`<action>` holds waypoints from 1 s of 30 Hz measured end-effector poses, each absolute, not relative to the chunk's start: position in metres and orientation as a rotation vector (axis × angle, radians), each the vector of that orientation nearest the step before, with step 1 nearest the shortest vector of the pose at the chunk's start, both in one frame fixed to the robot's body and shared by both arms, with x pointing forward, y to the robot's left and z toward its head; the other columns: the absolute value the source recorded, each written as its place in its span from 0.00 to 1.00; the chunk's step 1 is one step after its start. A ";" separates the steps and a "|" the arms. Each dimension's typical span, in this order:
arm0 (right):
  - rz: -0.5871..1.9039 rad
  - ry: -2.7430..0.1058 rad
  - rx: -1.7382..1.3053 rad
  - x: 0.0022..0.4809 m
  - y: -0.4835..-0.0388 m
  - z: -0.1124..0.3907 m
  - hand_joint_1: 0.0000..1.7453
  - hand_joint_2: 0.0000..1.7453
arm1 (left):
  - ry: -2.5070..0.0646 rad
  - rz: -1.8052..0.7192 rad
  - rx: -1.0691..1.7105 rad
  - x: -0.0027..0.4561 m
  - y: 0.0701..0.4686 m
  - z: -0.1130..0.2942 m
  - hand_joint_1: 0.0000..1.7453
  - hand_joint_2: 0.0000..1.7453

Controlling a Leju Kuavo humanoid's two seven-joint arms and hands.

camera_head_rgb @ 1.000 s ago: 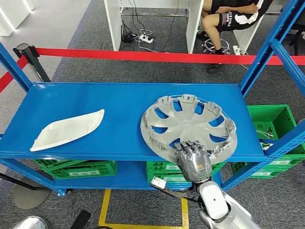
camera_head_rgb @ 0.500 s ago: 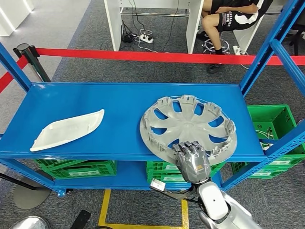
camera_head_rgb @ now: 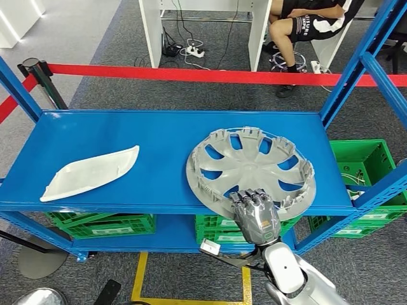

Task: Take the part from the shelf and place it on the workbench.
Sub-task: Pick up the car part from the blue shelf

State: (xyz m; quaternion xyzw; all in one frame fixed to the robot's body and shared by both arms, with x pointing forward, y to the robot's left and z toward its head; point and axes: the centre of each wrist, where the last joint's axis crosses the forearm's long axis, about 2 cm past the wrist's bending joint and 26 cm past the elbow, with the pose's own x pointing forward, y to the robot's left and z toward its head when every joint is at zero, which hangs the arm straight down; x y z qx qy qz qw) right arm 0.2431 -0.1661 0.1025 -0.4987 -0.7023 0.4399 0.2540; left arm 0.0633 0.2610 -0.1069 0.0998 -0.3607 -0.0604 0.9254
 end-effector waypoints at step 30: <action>0.615 -2.663 -1.577 0.196 -0.176 0.265 1.00 1.00 | -0.791 -0.112 0.312 0.054 0.266 -0.108 0.00 1.00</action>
